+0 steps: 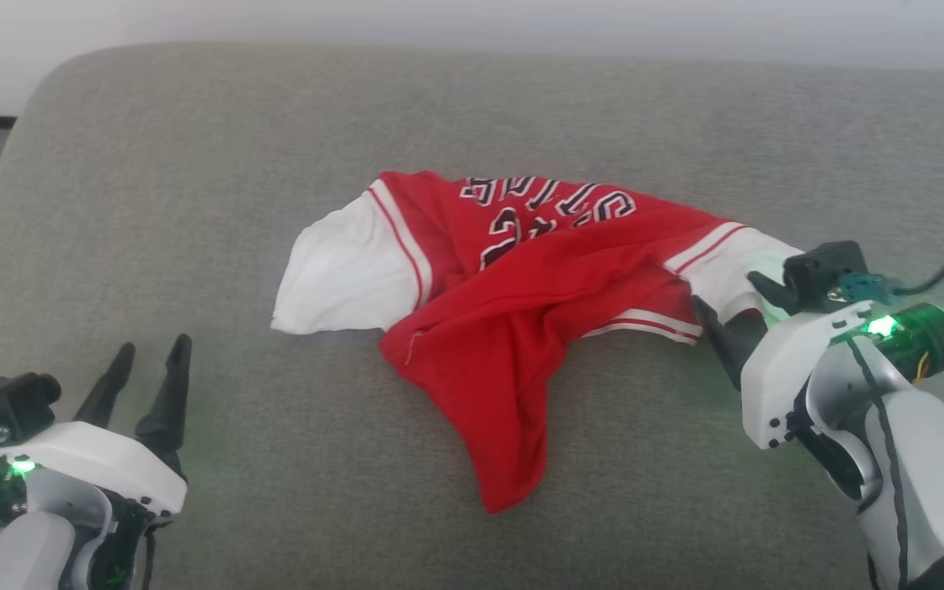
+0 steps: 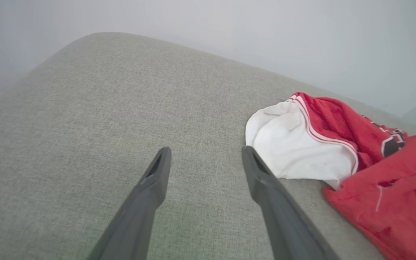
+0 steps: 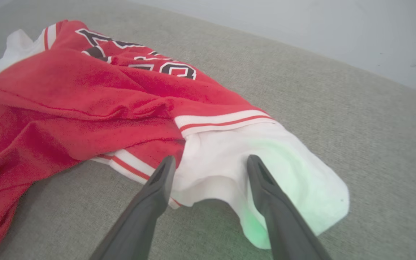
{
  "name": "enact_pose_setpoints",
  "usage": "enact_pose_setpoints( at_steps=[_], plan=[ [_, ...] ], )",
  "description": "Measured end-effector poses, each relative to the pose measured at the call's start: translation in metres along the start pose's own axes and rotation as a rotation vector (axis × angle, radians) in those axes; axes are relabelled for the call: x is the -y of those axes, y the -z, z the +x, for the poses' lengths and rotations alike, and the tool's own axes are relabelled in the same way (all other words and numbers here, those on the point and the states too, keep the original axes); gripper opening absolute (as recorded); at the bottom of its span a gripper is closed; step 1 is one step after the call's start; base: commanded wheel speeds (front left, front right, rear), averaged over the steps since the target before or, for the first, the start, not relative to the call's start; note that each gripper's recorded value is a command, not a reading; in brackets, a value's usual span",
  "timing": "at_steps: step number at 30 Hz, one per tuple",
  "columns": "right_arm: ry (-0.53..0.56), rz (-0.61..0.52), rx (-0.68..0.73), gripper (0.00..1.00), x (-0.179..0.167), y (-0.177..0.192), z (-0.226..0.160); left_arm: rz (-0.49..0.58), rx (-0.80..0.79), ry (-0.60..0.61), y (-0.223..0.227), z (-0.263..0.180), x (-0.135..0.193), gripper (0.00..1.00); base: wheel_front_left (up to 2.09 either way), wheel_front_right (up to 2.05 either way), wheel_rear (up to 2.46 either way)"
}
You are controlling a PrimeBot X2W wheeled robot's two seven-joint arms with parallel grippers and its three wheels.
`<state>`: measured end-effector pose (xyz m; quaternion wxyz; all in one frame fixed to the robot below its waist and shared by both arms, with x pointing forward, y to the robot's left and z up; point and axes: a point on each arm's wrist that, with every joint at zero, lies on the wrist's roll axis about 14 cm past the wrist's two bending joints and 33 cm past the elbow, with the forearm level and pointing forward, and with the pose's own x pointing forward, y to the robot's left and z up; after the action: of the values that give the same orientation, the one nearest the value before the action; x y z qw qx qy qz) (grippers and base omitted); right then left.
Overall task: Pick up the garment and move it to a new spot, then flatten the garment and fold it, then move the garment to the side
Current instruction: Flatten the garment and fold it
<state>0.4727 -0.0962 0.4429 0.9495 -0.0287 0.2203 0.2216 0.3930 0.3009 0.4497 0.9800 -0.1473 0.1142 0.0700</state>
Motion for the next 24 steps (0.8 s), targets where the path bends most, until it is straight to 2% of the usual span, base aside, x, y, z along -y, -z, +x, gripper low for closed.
enact_pose_setpoints(
  at_steps=[6, 7, 8, 9, 13, 24],
  plan=[
    [-0.045, -0.041, -0.095, 1.0, -0.011, 0.013, 0.02, -0.039, -0.007, -0.04, 0.01, -0.01, -0.01, 1.0, 0.0, 0.0, 0.0],
    [-0.049, -0.046, -0.098, 0.72, -0.011, 0.012, 0.023, -0.043, -0.006, -0.043, 0.011, -0.011, -0.011, 1.0, 0.0, 0.0, 0.0],
    [-0.05, -0.054, -0.1, 0.3, -0.011, 0.012, 0.025, -0.045, -0.005, -0.05, 0.011, -0.012, -0.013, 1.0, 0.0, 0.0, 0.0],
    [-0.052, -0.059, -0.099, 0.0, -0.011, 0.011, 0.028, -0.046, -0.006, -0.054, 0.012, -0.012, -0.015, 1.0, 0.0, 0.0, 0.0],
    [-0.049, -0.051, -0.086, 0.0, -0.009, 0.006, 0.031, -0.056, -0.001, -0.063, 0.014, -0.013, -0.017, 1.0, 0.0, 0.0, 0.0],
    [0.02, -0.03, 0.011, 0.0, 0.024, -0.039, 0.035, -0.078, 0.005, -0.047, 0.018, -0.012, -0.013, 1.0, 0.0, 0.0, 0.0]
  ],
)
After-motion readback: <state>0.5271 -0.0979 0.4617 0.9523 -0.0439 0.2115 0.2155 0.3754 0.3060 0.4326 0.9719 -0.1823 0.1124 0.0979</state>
